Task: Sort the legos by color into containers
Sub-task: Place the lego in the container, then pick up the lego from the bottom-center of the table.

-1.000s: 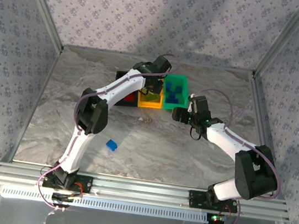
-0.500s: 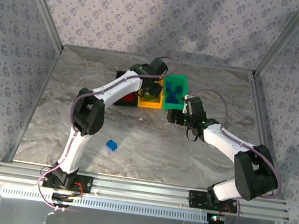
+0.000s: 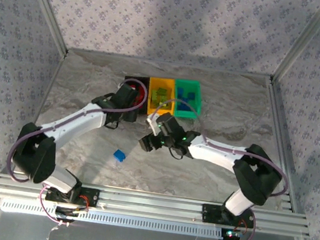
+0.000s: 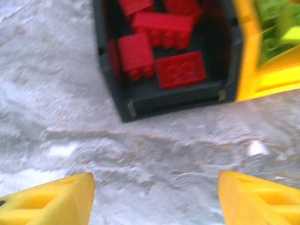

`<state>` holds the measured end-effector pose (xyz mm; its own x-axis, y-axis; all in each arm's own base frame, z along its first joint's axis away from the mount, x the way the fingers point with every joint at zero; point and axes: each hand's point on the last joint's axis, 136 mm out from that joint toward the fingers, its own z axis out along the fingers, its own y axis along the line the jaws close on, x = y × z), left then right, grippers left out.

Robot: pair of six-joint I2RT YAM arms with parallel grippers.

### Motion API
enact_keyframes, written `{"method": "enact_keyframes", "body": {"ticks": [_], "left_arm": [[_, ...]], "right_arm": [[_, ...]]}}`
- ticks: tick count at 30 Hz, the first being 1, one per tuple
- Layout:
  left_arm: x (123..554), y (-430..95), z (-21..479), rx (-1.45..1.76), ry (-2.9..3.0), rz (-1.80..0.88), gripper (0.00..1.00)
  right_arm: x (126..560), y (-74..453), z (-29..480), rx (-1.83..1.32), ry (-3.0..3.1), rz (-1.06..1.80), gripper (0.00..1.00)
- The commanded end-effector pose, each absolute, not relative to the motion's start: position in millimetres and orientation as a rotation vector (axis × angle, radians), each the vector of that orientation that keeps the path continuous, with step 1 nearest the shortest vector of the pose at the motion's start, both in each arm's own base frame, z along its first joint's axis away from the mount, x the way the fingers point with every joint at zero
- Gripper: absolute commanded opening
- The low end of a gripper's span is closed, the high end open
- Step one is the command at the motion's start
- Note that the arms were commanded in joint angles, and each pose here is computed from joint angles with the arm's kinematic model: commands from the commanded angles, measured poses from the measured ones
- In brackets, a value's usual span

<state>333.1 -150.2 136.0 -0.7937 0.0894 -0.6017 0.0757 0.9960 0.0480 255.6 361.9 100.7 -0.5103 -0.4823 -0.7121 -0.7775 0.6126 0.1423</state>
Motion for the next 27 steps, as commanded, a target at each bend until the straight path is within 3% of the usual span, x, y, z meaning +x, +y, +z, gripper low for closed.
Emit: {"method": "enact_keyframes", "body": {"ticks": [1,16,27], "left_arm": [[328,-128,138,0.021,2.445,0.040,0.69],[292,-55,104,-0.235,2.479,-0.044,0.68],[285,-47,90,-0.308,2.475,-0.156,0.68]], "right_arm": [[236,391,91,-1.161,2.164,0.636,0.83],[175,456,77,-1.393,2.121,0.739,0.83],[187,467,44,-1.417,2.262,0.615,0.80]]}}
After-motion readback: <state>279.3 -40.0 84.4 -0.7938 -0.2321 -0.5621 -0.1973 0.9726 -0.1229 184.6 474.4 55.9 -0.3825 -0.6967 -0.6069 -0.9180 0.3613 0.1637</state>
